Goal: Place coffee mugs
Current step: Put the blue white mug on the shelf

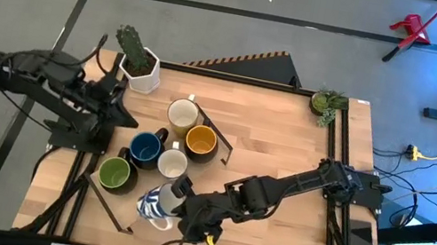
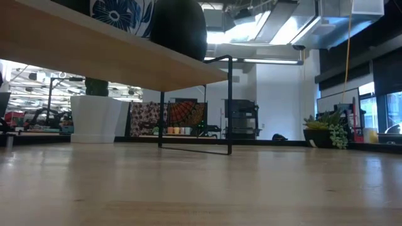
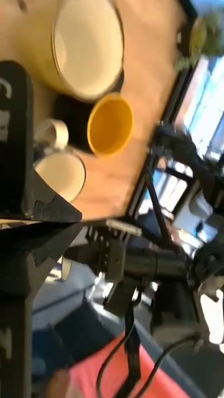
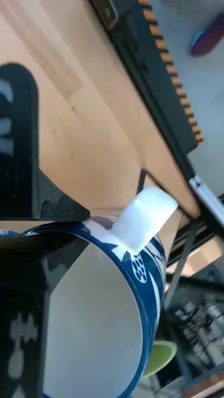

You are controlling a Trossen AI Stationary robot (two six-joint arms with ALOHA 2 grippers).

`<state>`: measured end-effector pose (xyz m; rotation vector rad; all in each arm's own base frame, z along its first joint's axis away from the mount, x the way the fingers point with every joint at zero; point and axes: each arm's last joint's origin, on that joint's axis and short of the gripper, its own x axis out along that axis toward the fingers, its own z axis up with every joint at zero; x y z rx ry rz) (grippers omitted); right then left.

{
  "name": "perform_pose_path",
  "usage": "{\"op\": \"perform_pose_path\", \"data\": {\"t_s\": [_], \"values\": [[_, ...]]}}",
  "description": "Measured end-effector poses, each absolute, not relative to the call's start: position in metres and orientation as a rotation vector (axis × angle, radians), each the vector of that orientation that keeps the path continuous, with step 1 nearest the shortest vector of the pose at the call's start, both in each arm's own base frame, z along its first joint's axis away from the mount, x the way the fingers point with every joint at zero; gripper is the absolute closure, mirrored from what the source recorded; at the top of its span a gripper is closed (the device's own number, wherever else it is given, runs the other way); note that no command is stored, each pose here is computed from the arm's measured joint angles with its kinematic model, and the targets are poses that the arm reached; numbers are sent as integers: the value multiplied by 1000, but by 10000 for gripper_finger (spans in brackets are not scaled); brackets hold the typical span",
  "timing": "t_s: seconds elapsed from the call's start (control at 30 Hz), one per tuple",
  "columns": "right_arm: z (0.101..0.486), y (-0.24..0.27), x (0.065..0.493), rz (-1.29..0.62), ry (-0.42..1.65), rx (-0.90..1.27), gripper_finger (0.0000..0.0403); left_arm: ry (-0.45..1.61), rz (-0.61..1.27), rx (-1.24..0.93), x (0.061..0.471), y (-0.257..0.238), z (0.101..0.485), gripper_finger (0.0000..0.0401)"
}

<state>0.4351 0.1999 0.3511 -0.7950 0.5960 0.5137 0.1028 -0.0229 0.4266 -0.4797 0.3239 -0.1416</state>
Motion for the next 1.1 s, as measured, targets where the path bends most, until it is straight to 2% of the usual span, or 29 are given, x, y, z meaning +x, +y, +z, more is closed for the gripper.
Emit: {"op": "perform_pose_path", "data": {"t_s": [0.27, 0.4, 0.6, 0.87, 1.1], "values": [[351, 199, 436, 456, 623, -720, 403, 408, 58, -416, 102, -18, 442, 401], [351, 200, 435, 481, 618, -710, 403, 429, 71, -424, 107, -19, 440, 401], [342, 201, 440, 489, 633, -710, 403, 570, 90, -397, 121, -22, 427, 401], [325, 203, 450, 486, 656, -714, 403, 573, 100, -395, 124, -23, 426, 401], [329, 203, 450, 483, 639, -709, 403, 553, 100, -399, 120, -22, 428, 401]]}}
